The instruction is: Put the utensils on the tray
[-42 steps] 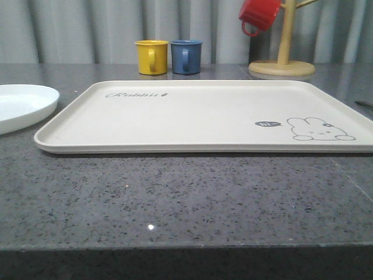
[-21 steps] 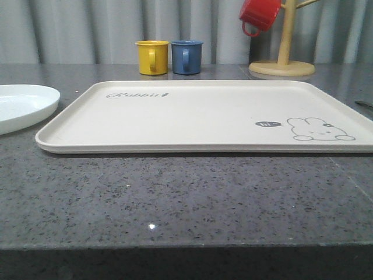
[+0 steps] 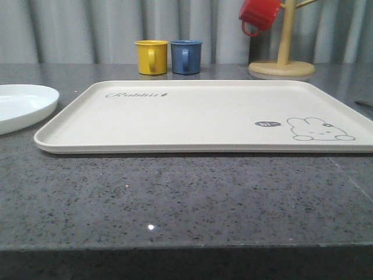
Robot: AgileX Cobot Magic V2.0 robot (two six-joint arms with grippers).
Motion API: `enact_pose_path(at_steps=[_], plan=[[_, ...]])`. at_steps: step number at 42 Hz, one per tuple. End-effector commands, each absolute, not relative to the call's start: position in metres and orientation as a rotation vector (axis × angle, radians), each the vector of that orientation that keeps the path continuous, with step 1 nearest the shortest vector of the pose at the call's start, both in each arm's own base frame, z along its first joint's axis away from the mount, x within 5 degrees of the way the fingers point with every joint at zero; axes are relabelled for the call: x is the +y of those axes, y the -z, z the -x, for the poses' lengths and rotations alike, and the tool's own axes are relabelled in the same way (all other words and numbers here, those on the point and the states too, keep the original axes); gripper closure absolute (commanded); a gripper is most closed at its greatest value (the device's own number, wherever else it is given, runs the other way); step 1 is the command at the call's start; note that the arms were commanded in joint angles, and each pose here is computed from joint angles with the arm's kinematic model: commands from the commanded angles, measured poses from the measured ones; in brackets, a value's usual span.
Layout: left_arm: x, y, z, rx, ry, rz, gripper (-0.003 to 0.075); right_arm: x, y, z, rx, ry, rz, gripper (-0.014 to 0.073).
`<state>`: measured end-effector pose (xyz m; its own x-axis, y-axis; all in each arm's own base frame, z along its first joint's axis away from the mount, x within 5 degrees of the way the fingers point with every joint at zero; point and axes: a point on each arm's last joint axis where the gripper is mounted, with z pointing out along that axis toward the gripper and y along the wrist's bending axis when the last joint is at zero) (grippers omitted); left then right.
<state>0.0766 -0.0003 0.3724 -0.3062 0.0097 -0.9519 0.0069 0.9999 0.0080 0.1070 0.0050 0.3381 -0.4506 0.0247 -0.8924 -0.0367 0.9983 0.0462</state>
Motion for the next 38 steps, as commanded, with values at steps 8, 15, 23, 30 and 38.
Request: enact_pose_path(at_steps=[8, 15, 23, 30, 38], plan=[[0.0, -0.378, -0.093, 1.901, -0.005, -0.012, 0.0609, 0.004, -0.335, -0.131, 2.091, -0.053, 0.02, 0.0463], [0.0, -0.375, -0.102, 1.938, -0.01, -0.014, 0.0243, 0.004, -0.33, -0.139, 2.128, -0.048, 0.03, 0.0095], [0.001, -0.36, -0.121, 2.085, -0.039, -0.024, 0.0196, 0.004, -0.33, -0.139, 2.13, -0.048, 0.03, 0.0044], [0.004, -0.343, -0.152, 2.232, -0.098, -0.049, 0.0196, 0.004, -0.33, -0.139, 2.13, -0.048, 0.03, 0.0044], [0.022, -0.332, -0.195, 2.364, -0.163, 0.035, 0.0196, 0.004, -0.33, -0.139, 2.13, -0.048, 0.03, 0.0044]])
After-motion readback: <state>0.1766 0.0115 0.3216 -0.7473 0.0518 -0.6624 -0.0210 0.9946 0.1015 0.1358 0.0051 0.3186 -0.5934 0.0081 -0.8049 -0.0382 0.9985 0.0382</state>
